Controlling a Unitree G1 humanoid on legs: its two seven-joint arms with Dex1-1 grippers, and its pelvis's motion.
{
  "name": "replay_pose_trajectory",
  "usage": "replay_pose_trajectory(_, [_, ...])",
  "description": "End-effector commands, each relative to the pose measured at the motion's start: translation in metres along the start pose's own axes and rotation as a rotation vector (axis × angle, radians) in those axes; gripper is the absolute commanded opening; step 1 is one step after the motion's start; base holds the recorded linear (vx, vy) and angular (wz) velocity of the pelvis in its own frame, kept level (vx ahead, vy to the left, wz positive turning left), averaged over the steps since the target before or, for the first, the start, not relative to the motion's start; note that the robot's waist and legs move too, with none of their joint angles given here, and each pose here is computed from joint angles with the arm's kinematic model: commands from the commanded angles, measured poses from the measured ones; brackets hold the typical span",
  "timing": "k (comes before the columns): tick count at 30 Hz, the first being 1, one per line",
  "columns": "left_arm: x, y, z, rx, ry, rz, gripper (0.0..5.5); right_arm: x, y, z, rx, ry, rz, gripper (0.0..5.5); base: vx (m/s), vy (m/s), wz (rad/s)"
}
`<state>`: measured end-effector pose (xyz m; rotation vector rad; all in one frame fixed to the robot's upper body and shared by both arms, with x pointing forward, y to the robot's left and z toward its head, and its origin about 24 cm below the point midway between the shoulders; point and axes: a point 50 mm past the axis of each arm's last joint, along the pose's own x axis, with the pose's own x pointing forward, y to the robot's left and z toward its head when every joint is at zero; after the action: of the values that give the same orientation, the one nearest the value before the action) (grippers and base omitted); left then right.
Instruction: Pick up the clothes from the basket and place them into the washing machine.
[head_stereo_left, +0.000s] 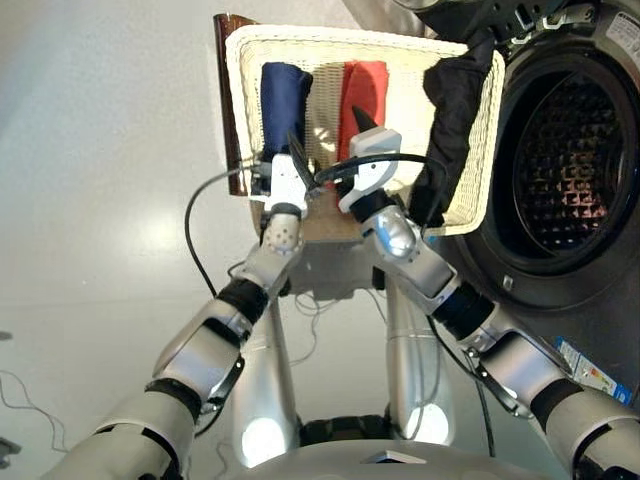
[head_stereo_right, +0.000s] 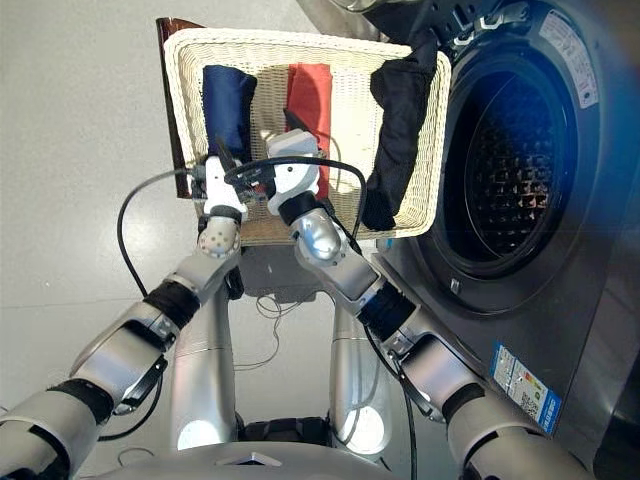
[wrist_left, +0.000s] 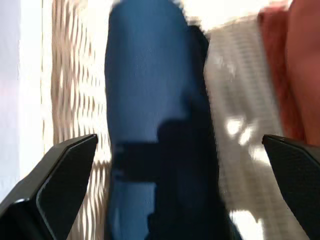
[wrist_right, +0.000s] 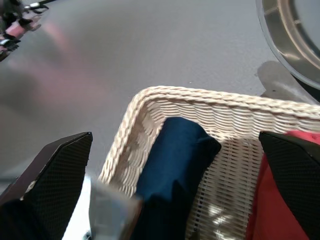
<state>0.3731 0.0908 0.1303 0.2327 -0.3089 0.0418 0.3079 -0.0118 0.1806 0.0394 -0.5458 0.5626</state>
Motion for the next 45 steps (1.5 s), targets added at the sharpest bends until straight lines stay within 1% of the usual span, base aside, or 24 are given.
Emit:
replay_pose_trajectory(1, [-0.001, -0.017, 0.029, -0.017, -0.15, -0.033, 5.5, 0.007, 0.02, 0.044, 0.078, -0.23, 0.087, 5.5, 0.0, 0.0, 0.0])
replay_pose_trajectory(7, [-0.001, -0.022, 0.031, -0.037, -0.141, -0.028, 5.5, 0.007, 0.021, 0.047, 0.079, -0.235, 0.104, 5.5, 0.053, 0.007, -0.01])
replay_pose_trajectory(13, [0.007, -0.018, 0.025, -0.104, -0.06, 0.015, 5.5, 0.009, 0.024, 0.048, 0.092, -0.233, 0.112, 5.5, 0.0, 0.0, 0.0])
replay_pose_trajectory(16, [0.012, -0.012, 0.021, -0.12, -0.022, 0.034, 5.5, 0.008, 0.027, 0.05, 0.108, -0.237, 0.124, 5.5, 0.0, 0.0, 0.0])
replay_pose_trajectory(19, [0.015, -0.009, 0.018, -0.165, 0.019, 0.055, 5.5, 0.008, 0.028, 0.05, 0.12, -0.234, 0.132, 5.5, 0.0, 0.0, 0.0])
replay_pose_trajectory(29, [0.018, -0.004, 0.003, -0.2, 0.133, 0.097, 5.5, 0.003, 0.029, 0.047, 0.145, -0.209, 0.138, 5.5, 0.0, 0.0, 0.0])
replay_pose_trajectory(30, [0.017, -0.004, 0.0, -0.205, 0.155, 0.101, 5.2, 0.002, 0.028, 0.046, 0.151, -0.203, 0.133, 5.5, 0.0, 0.0, 0.0])
replay_pose_trajectory(31, [0.017, -0.004, -0.002, -0.201, 0.165, 0.104, 4.55, 0.002, 0.028, 0.045, 0.155, -0.199, 0.129, 5.5, 0.0, 0.0, 0.0])
replay_pose_trajectory(32, [0.017, -0.004, -0.004, -0.196, 0.179, 0.106, 4.31, 0.002, 0.026, 0.045, 0.156, -0.195, 0.122, 5.5, 0.0, 0.0, 0.0])
replay_pose_trajectory(33, [0.016, -0.004, -0.005, -0.193, 0.185, 0.104, 3.86, 0.002, 0.026, 0.044, 0.16, -0.191, 0.121, 5.5, 0.0, 0.0, 0.0])
replay_pose_trajectory(34, [0.016, -0.004, -0.007, -0.189, 0.194, 0.105, 2.29, 0.002, 0.025, 0.044, 0.161, -0.191, 0.121, 5.5, 0.0, 0.0, 0.0])
replay_pose_trajectory(36, [0.016, -0.004, -0.008, -0.186, 0.2, 0.104, 1.77, 0.001, 0.025, 0.044, 0.163, -0.189, 0.122, 5.5, 0.0, 0.0, 0.0])
replay_pose_trajectory(37, [0.016, -0.004, -0.01, -0.183, 0.214, 0.107, 1.21, 0.001, 0.025, 0.045, 0.167, -0.189, 0.121, 5.5, 0.0, 0.0, 0.0])
replay_pose_trajectory(38, [0.016, -0.005, -0.011, -0.174, 0.219, 0.106, 0.95, 0.001, 0.024, 0.044, 0.167, -0.189, 0.119, 5.5, 0.0, 0.0, 0.0])
replay_pose_trajectory(39, [0.016, -0.004, -0.011, -0.165, 0.222, 0.105, 0.19, 0.0, 0.024, 0.044, 0.166, -0.186, 0.119, 5.5, 0.0, 0.0, 0.0])
replay_pose_trajectory(40, [0.016, -0.004, -0.011, -0.159, 0.219, 0.104, 0.0, 0.0, 0.023, 0.043, 0.165, -0.184, 0.118, 5.5, 0.0, 0.0, 0.0])
replay_pose_trajectory(45, [0.016, -0.005, -0.01, -0.147, 0.211, 0.094, 0.0, -0.002, 0.019, 0.04, 0.165, -0.169, 0.097, 5.5, 0.0, 0.0, 0.0])
